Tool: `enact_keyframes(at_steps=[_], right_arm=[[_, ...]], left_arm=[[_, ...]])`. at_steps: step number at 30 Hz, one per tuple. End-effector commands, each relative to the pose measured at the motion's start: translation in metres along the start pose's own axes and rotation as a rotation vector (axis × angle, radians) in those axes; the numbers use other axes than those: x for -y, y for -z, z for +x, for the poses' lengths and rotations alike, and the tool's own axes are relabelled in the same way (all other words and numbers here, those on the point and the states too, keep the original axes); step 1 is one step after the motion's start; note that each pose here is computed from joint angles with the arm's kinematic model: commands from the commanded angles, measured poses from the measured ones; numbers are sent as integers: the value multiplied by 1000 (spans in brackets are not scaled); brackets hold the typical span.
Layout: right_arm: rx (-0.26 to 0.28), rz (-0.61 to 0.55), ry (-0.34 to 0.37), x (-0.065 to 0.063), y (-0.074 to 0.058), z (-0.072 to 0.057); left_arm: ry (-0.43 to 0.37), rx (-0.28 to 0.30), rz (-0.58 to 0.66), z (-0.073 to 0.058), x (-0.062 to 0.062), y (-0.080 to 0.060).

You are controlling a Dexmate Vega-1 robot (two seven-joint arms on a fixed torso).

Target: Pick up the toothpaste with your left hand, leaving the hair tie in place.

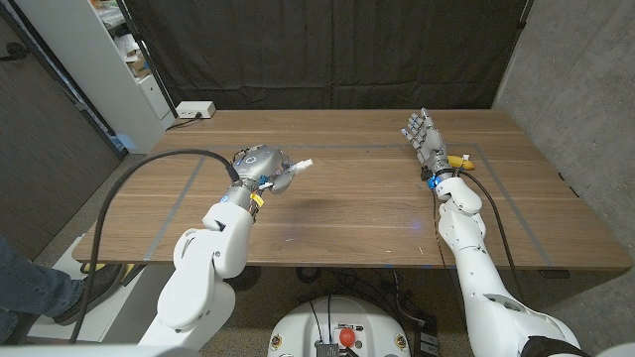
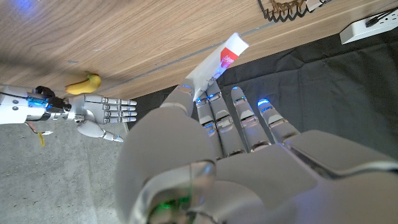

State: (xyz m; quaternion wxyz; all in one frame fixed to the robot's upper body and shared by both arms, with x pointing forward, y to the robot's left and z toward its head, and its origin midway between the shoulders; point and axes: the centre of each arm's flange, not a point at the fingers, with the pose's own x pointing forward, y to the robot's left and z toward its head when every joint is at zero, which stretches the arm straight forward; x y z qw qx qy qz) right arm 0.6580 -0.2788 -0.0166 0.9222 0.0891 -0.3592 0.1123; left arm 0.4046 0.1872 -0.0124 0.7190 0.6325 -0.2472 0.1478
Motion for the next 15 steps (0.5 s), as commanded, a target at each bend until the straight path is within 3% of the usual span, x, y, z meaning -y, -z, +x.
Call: enact_keyframes(at_steps=[1,15], right_arm=[[-4,-2,2,2,1,3],[-5,0,11,6,0,2]], left_arm=[[-19,-3,-2,1,-7,0],[-19,1,-23,1,-2,-1]])
